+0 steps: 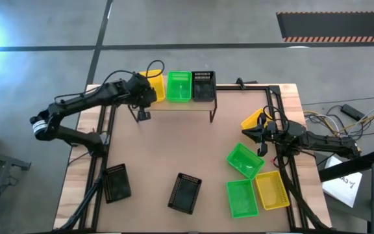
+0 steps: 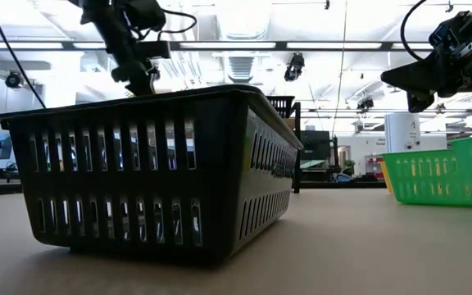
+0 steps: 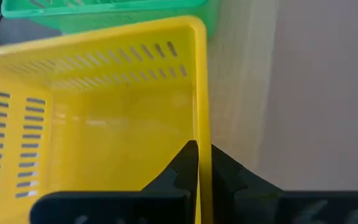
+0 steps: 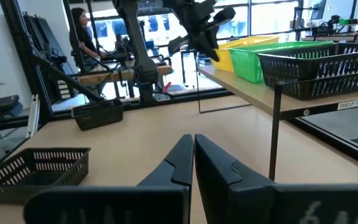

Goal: Stack baskets on shelf by color
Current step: Put the left yellow basket on the shelf

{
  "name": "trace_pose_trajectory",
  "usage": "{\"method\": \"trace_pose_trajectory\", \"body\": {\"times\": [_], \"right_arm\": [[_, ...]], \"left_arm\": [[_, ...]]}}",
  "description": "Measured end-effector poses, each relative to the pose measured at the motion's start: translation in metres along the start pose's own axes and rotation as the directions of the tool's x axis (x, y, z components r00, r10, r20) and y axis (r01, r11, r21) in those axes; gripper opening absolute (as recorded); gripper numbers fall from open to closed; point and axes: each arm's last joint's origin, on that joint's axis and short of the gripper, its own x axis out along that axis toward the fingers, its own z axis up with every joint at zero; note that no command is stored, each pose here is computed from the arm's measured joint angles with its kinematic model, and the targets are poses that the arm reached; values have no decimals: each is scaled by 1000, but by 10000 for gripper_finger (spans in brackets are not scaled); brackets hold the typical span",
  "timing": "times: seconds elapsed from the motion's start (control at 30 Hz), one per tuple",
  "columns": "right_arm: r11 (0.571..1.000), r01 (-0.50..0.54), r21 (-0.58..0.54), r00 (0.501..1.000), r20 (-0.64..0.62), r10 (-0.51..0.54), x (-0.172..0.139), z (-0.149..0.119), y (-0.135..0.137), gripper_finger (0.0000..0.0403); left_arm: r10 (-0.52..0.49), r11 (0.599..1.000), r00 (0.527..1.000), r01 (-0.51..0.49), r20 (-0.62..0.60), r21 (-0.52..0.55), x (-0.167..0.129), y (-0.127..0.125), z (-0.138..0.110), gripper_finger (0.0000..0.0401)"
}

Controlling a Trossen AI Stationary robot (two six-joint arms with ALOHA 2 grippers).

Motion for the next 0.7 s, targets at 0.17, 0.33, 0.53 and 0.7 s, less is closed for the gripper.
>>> {"method": "trace_pose_trajectory", "body": {"times": [0.17,0.33,0.53,0.7], "right_arm": [[1000,0,0,1000,0,0,0,0,0,9],[1000,0,0,1000,0,0,0,0,0,9],[1000,0,-1,1000,0,0,0,0,0,9],[1000,0,-1,1000,0,0,0,0,0,9]], "left_arm": [[-8,998,1000,9,-14,59,5,0,1,14],[-10,998,1000,11,-14,61,5,0,1,62],[1,998,1000,-2,17,61,-2,2,7,123],[-16,999,997,14,79,32,-11,6,16,143]]}}
